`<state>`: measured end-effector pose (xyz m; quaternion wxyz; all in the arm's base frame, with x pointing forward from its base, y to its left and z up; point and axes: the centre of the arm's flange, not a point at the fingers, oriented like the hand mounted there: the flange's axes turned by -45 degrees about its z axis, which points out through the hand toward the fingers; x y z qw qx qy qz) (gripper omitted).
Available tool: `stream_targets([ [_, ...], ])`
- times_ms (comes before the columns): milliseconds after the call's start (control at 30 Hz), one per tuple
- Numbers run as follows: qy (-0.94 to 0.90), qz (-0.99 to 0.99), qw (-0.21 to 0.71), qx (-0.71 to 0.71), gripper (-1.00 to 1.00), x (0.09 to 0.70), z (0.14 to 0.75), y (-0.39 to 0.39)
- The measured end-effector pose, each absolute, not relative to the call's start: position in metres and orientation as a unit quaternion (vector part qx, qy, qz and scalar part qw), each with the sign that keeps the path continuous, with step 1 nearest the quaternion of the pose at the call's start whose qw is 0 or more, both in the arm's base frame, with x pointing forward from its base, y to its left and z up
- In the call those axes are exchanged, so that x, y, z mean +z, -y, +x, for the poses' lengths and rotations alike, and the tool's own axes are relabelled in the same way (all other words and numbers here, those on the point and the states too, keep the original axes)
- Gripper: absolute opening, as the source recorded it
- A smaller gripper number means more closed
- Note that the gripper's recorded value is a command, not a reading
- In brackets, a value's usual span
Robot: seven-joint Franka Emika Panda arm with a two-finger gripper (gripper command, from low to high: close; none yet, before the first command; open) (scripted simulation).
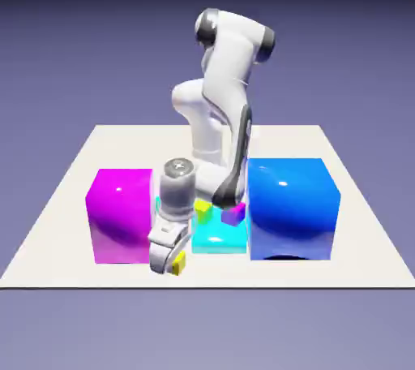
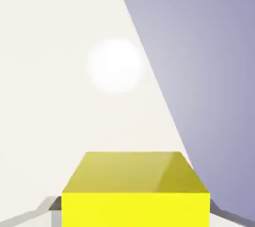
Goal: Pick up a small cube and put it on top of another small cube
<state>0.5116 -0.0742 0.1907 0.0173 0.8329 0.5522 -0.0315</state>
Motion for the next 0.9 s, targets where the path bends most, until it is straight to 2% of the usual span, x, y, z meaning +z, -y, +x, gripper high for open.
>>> stream_targets([
  [400, -0.620, 0.782, -0.054, -0.021, -1.00, 0.244, 0.433, -0.029],
  [600, -0.660, 0.750, -0.033, -0.022, -1.00, 0.278, 0.385, -0.064],
  [800, -0.693, 0.719, 0.026, -0.027, -1.00, 0.304, 0.335, -0.084],
  [900, -0.693, 0.720, 0.026, -0.028, -1.00, 0.282, 0.337, -0.084],
])
